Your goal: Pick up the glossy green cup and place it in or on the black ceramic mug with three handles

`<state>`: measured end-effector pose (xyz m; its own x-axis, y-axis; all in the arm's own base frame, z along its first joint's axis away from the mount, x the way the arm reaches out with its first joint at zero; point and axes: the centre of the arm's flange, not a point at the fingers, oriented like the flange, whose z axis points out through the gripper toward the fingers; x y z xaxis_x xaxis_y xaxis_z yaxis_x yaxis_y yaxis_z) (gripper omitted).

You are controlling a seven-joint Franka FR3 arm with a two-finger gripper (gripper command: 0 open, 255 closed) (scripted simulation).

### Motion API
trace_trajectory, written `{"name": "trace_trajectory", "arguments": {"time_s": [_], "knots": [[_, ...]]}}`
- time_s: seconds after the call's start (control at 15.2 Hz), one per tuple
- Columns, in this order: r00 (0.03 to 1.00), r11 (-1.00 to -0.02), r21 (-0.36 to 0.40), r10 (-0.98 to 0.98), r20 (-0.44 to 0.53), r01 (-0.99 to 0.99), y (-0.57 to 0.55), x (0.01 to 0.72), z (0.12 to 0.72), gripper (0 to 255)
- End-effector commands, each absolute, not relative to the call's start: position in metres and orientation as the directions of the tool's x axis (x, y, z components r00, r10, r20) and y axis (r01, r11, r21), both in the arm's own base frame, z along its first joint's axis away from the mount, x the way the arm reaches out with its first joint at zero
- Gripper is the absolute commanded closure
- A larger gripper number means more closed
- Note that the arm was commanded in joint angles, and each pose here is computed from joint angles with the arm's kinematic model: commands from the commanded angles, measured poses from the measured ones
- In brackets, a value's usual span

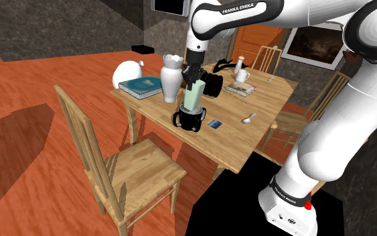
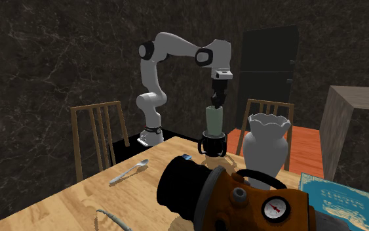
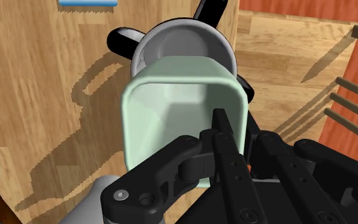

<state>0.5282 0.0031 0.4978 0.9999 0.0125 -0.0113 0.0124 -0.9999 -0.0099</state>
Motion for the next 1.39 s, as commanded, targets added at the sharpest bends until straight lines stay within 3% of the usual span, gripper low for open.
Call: {"name": "trace_trajectory", "arguments": {"time_s": [0.0,0.33,0.4,1.32], "knots": [[1.000,-1.000,-0.010,0.013,-0.010,0.012,0.003,0.528,0.496,255],[1.000,-1.000,-0.010,0.013,-0.010,0.012,0.003,0.528,0.496,255],[1.000,-1.000,-0.010,0.013,-0.010,0.012,0.003,0.528,0.496,0],[1.000,-1.000,-0.010,0.013,-0.010,0.012,0.003,0.528,0.546,0]]}}
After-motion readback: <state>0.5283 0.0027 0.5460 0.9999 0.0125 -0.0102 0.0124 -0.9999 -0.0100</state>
